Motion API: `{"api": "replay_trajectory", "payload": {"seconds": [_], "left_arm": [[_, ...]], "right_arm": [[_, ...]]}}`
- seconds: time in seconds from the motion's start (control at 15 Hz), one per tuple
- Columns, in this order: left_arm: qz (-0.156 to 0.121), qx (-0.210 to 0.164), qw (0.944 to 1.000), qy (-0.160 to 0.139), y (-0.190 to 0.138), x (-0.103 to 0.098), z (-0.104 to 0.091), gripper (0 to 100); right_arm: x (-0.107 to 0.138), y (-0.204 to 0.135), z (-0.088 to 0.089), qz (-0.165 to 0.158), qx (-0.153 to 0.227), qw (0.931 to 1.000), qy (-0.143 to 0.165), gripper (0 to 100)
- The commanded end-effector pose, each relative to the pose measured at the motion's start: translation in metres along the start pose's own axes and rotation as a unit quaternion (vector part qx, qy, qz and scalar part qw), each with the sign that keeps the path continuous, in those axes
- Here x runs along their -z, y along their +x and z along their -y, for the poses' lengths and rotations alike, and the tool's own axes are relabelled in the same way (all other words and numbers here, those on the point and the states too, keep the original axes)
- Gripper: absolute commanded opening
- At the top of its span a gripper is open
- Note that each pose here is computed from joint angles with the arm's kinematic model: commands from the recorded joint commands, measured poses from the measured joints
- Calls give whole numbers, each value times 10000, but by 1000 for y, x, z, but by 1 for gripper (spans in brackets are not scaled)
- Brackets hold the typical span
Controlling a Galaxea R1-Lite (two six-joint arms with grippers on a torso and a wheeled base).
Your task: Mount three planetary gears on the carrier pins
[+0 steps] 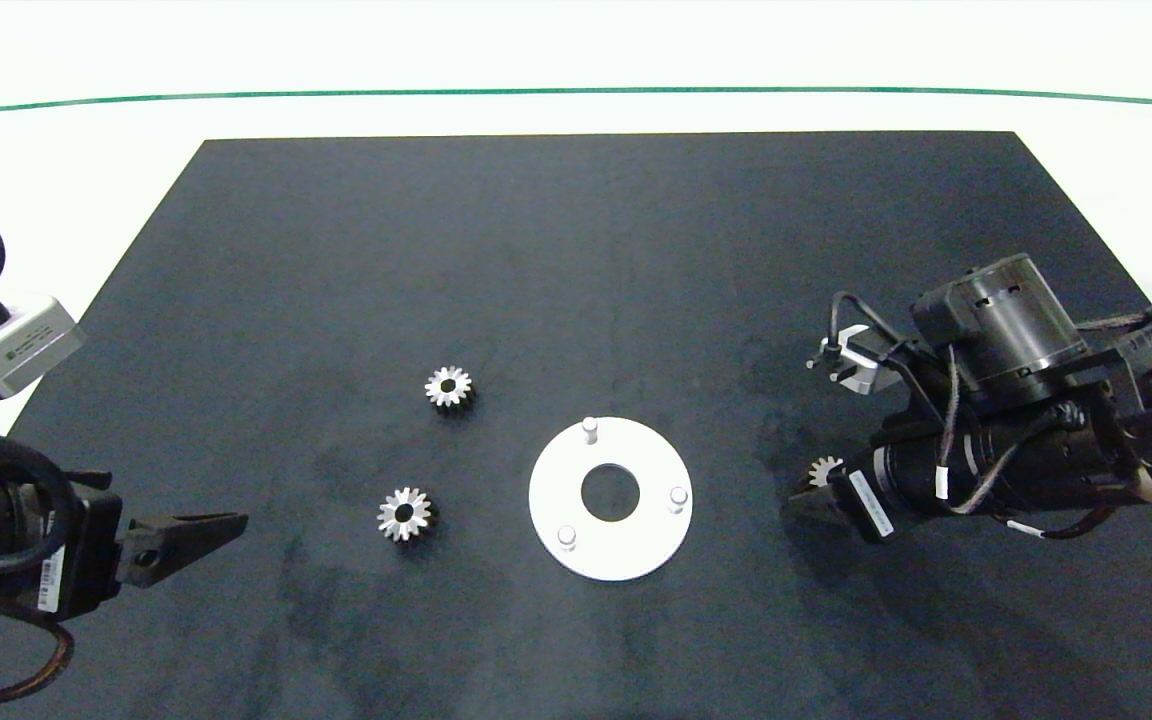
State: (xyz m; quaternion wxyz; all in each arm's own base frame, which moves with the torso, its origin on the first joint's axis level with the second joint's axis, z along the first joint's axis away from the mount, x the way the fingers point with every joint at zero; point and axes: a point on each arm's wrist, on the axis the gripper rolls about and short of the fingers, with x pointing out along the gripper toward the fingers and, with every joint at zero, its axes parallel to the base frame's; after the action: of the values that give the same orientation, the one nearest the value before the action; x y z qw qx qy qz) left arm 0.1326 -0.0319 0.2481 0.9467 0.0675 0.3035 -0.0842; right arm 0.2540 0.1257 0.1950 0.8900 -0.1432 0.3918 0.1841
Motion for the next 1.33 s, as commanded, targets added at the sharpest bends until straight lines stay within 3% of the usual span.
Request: {"api": "replay_trajectory", "payload": {"seconds": [0.07, 0.87, 1.07, 1.2, 1.33], "left_arm": [[6, -4, 10000, -2, -1, 0, 0, 100], [6, -4, 10000, 6, -1, 1, 0, 100], [-9, -3, 10000, 7, -1, 1, 0, 100], [-16, 3, 10000, 12, 0, 1, 0, 100], [-1, 3, 10000, 11, -1, 1, 0, 100]], "right_arm": [[0, 1, 0, -25, 12, 10000, 1, 61], [1, 3, 6, -52, 76, 9999, 60, 37], [-3, -6, 5, 97, 67, 9999, 49, 31], [-15, -28, 1, 469, 11, 9989, -47, 28], [-21, -39, -6, 464, -94, 9988, -157, 28]]}}
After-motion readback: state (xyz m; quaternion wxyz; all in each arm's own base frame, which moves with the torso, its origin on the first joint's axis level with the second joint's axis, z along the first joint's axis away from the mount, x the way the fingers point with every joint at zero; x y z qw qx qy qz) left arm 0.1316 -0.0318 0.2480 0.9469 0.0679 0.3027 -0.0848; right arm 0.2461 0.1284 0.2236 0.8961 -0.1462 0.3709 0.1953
